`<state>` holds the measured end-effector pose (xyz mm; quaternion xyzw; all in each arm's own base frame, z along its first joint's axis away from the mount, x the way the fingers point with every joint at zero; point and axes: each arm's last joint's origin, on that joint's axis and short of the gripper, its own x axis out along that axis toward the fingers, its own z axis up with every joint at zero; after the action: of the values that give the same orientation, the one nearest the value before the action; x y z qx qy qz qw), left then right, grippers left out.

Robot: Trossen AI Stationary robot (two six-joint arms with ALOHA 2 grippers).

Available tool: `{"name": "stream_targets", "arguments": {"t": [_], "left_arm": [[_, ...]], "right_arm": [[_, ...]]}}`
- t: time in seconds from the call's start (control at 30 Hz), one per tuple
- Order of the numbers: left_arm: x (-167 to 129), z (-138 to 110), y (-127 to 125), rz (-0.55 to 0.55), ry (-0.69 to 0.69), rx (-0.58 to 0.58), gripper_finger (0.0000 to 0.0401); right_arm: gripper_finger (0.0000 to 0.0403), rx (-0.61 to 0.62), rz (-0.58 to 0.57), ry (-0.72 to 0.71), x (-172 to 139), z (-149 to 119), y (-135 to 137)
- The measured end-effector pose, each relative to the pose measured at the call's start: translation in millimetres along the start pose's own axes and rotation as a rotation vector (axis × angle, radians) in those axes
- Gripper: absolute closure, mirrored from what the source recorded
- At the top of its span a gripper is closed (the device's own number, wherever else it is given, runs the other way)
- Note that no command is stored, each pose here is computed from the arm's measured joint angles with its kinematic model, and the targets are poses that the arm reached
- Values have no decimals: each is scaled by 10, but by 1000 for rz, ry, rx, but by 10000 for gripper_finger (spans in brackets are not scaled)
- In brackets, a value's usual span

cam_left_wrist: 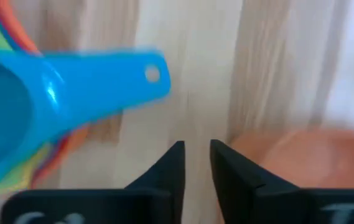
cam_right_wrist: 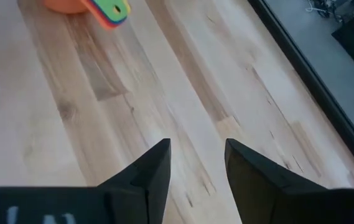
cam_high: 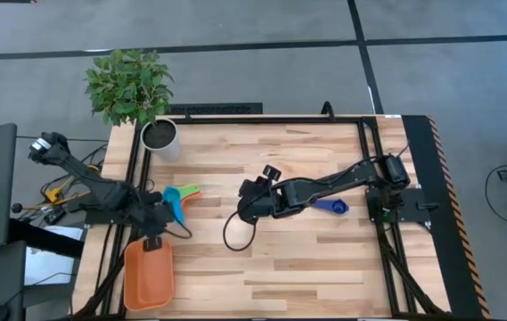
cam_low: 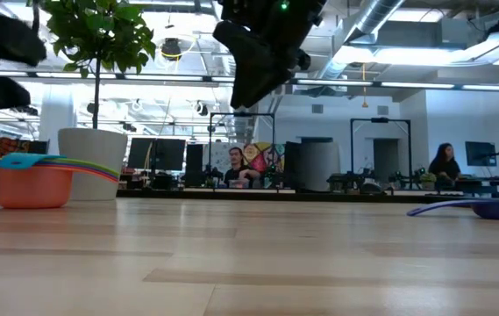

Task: Nest measuring cups in basket
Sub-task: Stack the light blue measuring cup on top of the green measuring cup

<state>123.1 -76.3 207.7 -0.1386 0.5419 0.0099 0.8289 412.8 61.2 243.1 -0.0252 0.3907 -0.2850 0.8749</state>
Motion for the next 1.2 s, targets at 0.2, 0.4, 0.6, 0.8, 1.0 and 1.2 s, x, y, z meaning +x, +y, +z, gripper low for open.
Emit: {"name": "stream_targets", "arguments": {"t": [0.2, 0.4, 0.6, 0.8, 1.0, 1.2], "left_arm": [[240, -49, -48, 153, 136, 68, 394], [374, 16, -110, 181, 95, 133, 395], [396, 114, -107, 183, 12, 145, 397], [406, 241, 6, 265, -62, 124, 398], [415, 402, 138, 299, -125, 80, 398], [408, 513, 290, 368, -172, 8, 398]], "right_arm": [[244, -10, 14, -3, -54, -29, 67], [256, -18, 18, -3, -73, -41, 90], [265, -21, 16, 1, -71, -45, 87], [265, -23, 16, 2, -72, -47, 87], [266, -30, 11, 11, -71, -57, 81], [270, -32, 11, 12, -71, -58, 81]]}}
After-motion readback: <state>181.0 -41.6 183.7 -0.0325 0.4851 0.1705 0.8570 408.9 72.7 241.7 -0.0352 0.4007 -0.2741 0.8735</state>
